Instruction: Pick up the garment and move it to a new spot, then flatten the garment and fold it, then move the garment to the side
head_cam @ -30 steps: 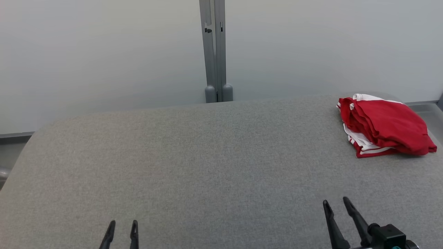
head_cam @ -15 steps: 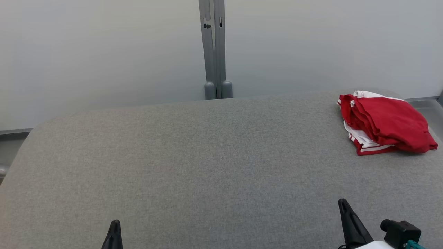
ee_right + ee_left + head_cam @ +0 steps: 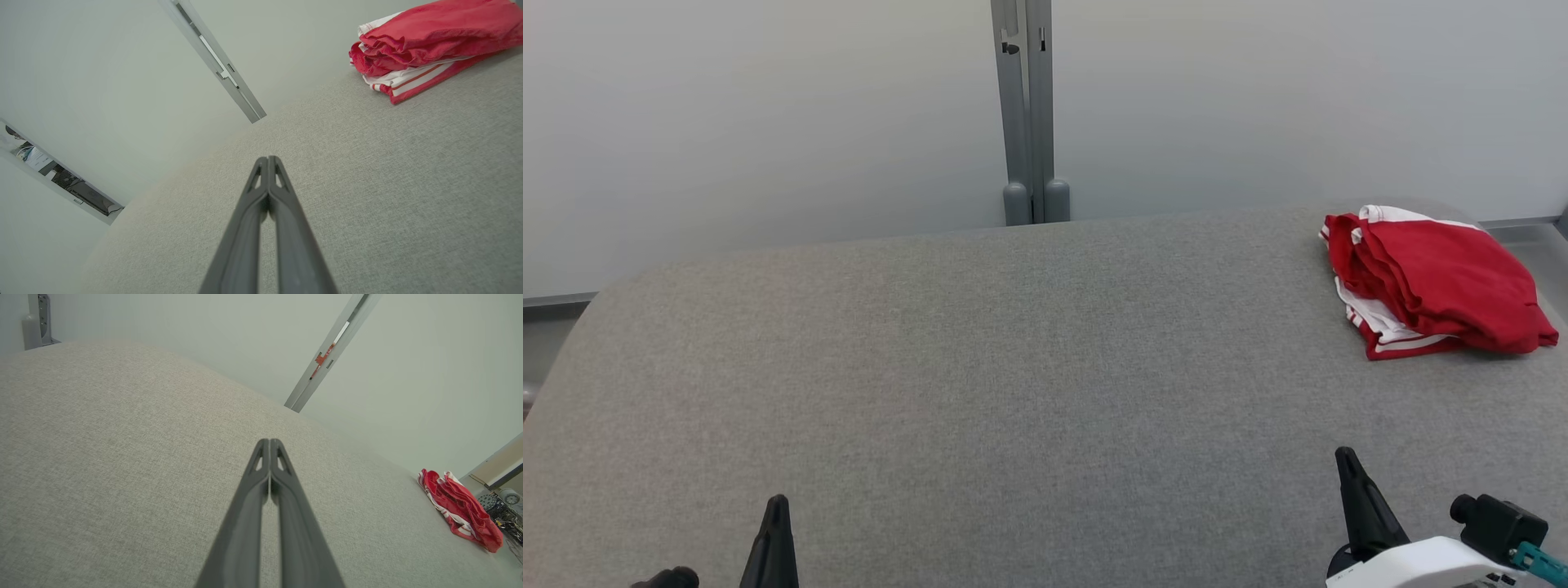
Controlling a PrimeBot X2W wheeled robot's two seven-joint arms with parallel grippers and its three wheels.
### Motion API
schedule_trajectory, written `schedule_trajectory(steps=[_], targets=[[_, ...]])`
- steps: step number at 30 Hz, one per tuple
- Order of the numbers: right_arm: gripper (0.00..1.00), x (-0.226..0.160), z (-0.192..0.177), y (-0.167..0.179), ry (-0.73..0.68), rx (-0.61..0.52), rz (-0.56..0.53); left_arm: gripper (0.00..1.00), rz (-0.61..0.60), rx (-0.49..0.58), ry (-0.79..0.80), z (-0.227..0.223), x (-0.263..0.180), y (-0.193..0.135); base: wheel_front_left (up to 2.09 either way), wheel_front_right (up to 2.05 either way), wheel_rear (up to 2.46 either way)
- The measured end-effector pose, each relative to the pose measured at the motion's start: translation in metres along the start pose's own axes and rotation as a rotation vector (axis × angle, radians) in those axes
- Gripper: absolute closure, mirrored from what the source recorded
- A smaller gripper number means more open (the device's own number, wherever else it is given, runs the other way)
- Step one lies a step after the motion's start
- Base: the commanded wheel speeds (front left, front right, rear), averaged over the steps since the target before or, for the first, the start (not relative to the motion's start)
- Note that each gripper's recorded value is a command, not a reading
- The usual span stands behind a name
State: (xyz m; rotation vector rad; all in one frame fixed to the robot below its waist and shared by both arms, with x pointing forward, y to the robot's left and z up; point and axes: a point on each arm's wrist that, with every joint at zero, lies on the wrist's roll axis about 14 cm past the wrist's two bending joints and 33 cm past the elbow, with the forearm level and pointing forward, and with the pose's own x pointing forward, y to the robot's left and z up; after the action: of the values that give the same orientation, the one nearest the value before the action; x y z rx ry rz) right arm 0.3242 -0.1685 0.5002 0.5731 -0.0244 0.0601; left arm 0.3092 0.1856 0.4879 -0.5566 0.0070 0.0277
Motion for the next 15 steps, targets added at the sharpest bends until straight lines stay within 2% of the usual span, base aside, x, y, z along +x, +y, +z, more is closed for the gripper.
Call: schedule_trajectory(steps=[15], targets=[[1.00, 0.013, 0.006, -0.008, -0.001, 0.209, -0.037, 1.00, 0.023, -0.218, 0.009, 0.004, 0.016, 0.003, 0.00, 0.00, 0.00]])
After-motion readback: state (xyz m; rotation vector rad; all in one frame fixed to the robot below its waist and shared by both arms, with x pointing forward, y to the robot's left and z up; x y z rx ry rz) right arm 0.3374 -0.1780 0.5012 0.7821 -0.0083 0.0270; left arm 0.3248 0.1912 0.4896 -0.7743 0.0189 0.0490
